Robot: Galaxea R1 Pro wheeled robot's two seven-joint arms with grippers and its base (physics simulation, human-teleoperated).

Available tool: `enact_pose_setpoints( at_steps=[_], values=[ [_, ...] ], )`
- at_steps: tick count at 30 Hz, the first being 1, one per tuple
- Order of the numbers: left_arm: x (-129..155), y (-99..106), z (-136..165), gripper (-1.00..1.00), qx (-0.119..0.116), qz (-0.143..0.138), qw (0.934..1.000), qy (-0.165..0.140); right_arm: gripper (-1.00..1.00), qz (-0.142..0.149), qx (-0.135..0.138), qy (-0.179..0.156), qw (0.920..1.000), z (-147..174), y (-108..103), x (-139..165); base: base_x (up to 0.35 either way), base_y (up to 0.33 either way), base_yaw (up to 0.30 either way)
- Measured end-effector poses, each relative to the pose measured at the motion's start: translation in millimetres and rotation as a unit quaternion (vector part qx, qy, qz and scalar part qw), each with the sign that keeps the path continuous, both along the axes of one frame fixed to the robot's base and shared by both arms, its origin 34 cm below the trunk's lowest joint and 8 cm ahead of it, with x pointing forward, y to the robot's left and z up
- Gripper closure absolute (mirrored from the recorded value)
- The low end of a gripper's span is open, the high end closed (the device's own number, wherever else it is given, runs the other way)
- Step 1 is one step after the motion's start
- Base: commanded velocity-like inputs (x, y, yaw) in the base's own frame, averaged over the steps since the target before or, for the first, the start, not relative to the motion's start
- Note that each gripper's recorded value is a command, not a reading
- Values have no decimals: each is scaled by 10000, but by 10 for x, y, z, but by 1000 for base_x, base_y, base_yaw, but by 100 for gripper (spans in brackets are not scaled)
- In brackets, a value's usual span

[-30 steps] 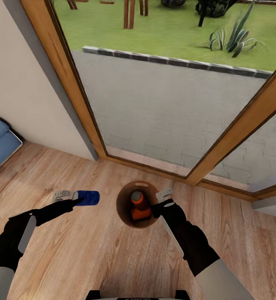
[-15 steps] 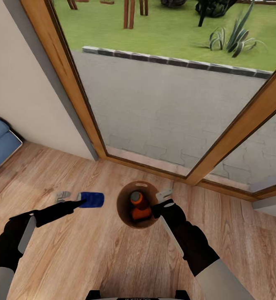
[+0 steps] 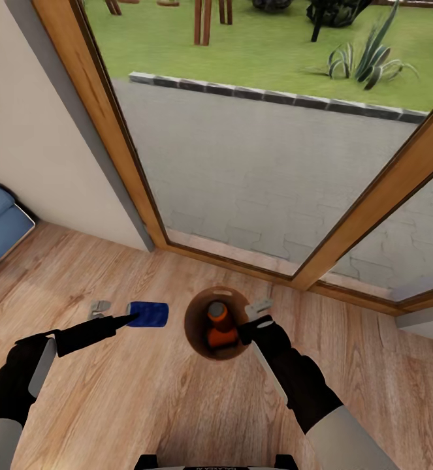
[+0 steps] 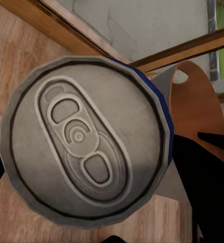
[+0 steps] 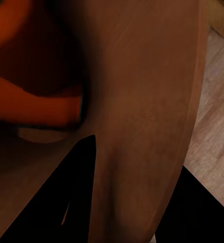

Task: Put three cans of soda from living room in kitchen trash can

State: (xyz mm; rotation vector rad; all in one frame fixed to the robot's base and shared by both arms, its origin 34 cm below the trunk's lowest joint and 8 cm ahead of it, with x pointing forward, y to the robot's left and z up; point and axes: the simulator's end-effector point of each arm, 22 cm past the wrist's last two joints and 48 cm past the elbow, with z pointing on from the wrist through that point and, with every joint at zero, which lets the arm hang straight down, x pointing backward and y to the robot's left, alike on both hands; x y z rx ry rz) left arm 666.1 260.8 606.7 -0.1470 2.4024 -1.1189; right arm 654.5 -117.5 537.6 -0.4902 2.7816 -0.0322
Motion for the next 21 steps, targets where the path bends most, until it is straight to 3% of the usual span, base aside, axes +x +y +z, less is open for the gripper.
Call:
enact_pose_setpoints(
  at_steps=[7, 14, 21],
  values=[
    [-43, -124, 112, 100, -370, -154, 9992, -73, 100, 2, -57, 152, 9999, -119, -40, -104, 0, 0, 0],
    [-187, -222, 66, 100, -731, -198, 9971, 112, 100, 10, -86, 194, 9998, -151, -55, -133, 0, 0, 0],
    [-222, -304, 100, 100, -894, -282, 9955, 112, 100, 10, -87, 195, 9998, -152, -55, -134, 0, 0, 0]
  ],
)
